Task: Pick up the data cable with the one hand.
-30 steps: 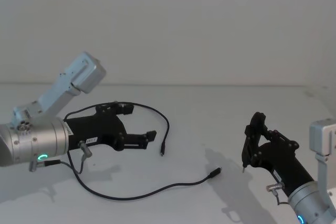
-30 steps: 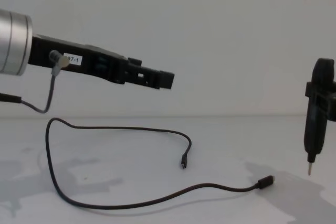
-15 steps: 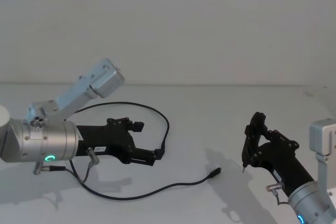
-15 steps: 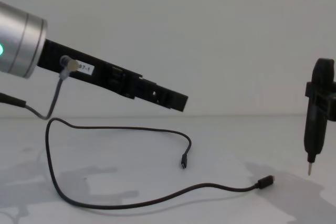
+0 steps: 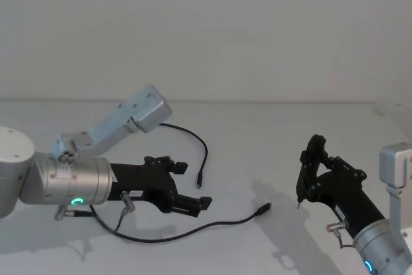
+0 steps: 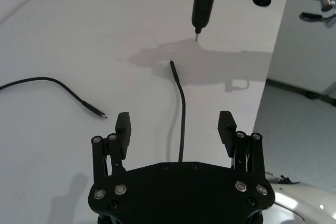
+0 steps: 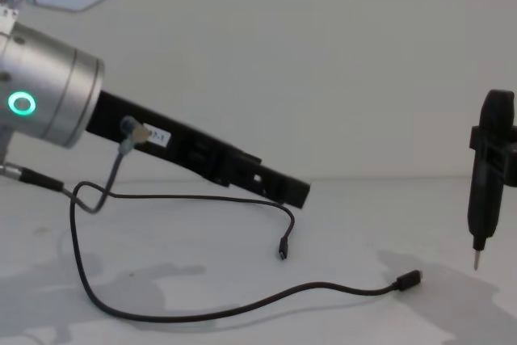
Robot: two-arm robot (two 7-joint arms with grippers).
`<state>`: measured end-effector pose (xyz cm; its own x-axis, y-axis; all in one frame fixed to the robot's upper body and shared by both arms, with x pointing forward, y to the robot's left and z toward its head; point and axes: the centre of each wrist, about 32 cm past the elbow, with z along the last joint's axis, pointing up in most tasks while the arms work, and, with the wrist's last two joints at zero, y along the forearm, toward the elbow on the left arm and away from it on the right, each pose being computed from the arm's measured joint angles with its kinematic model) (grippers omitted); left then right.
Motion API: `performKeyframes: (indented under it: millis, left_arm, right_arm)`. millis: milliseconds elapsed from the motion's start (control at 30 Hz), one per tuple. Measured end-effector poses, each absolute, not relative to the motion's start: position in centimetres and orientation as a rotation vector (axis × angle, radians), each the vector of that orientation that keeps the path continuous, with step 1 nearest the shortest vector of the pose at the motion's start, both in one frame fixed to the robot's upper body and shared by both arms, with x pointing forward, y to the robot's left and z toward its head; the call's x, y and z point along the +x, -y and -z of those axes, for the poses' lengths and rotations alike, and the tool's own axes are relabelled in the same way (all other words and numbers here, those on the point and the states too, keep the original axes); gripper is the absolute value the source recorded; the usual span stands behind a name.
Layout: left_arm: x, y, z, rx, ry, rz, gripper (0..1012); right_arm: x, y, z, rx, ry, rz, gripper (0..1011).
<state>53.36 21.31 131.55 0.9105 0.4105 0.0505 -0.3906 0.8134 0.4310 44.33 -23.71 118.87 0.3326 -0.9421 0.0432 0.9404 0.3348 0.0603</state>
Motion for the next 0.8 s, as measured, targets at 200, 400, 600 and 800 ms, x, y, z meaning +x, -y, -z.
performKeyframes:
  millis: [200, 400, 600, 800]
  left_arm:
    - [53.4, -20.6, -130.7, 0.470, -0.033, -0.414, 1001]
    - [53.4, -19.8, -129.7, 0.486, -0.025, -0.412, 1001]
    - [53.5, -19.1, -128.9, 0.495, -0.025, -0.418, 1001]
    - [53.5, -18.6, -128.3, 0.499, -0.039, -0.428, 1001]
  right_arm:
    - [44.3, 23.7, -118.9, 0.026, 0.075, 1.230, 279]
    - [44.3, 23.7, -118.9, 0.026, 0.075, 1.229, 279]
    - [44.3, 23.7, -118.9, 0.026, 0.075, 1.229, 279]
    - [44.3, 23.7, -118.9, 0.026, 0.075, 1.229, 279]
